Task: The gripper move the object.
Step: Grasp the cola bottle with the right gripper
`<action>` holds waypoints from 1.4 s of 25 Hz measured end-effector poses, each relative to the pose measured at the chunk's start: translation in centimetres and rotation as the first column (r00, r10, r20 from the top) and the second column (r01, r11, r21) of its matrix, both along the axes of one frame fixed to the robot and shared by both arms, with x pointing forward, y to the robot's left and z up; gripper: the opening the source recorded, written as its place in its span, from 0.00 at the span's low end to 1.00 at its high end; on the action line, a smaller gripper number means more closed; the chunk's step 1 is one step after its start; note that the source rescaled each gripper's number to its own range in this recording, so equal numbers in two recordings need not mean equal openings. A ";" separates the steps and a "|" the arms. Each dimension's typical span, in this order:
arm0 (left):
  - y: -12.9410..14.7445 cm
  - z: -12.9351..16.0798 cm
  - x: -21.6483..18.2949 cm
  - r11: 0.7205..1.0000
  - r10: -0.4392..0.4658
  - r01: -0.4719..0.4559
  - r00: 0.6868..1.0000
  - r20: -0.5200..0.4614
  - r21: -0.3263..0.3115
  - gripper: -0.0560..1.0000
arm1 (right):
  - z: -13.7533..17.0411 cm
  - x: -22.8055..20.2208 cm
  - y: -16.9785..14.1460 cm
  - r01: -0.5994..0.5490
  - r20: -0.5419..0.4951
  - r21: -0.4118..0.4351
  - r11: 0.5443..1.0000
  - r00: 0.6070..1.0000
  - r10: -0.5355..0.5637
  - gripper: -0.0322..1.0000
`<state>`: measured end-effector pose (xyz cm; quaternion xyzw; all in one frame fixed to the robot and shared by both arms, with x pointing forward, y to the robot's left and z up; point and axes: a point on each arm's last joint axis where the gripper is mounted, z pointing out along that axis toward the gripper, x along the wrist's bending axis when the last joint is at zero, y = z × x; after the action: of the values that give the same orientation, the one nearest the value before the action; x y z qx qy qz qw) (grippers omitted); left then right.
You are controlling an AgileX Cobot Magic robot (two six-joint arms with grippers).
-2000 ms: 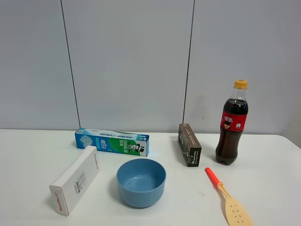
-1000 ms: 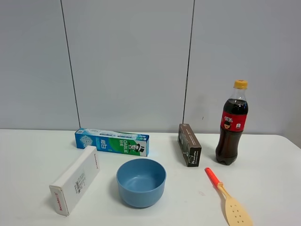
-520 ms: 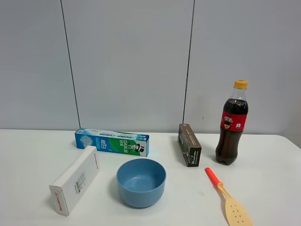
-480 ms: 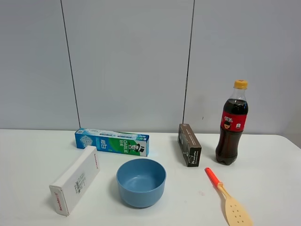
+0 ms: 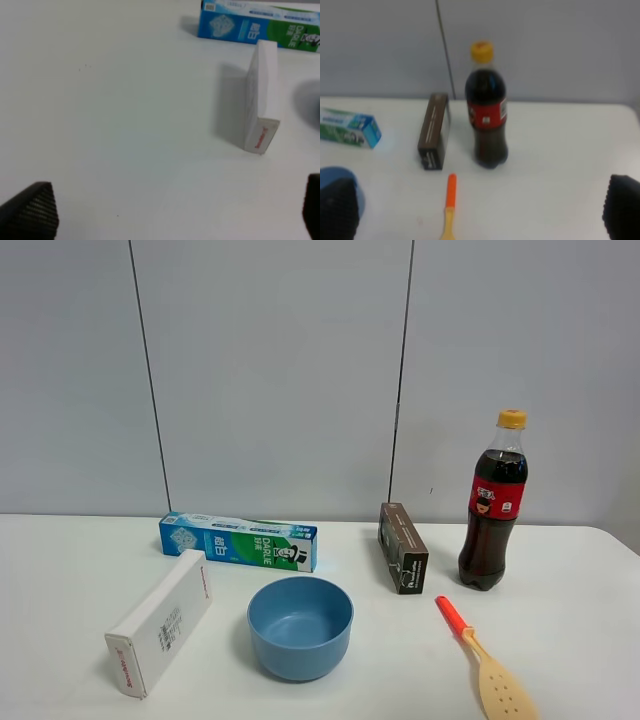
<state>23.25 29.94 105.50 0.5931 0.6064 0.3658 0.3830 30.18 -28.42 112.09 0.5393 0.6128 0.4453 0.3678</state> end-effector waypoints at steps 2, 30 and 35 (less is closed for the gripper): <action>0.0 0.0 0.0 1.000 0.000 0.000 1.000 0.000 0.000 1.00 | -0.3 1.7 0.0 -0.008 -0.047 -0.004 1.000 0.999 0.008 1.00; 0.0 0.0 0.0 1.000 0.000 0.000 1.000 0.000 0.000 1.00 | -9.1 18.8 -2.4 0.044 -0.224 -0.250 0.967 0.969 -0.102 1.00; 0.0 0.0 0.0 1.000 0.000 0.000 1.000 0.000 0.000 1.00 | -10.7 20.9 -2.6 0.051 -0.175 -0.275 0.960 0.979 -0.102 1.00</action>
<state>23.25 29.94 105.50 0.5931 0.6064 0.3658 0.3830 51.10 -31.03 101.37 0.5473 0.6782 0.2907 0.3950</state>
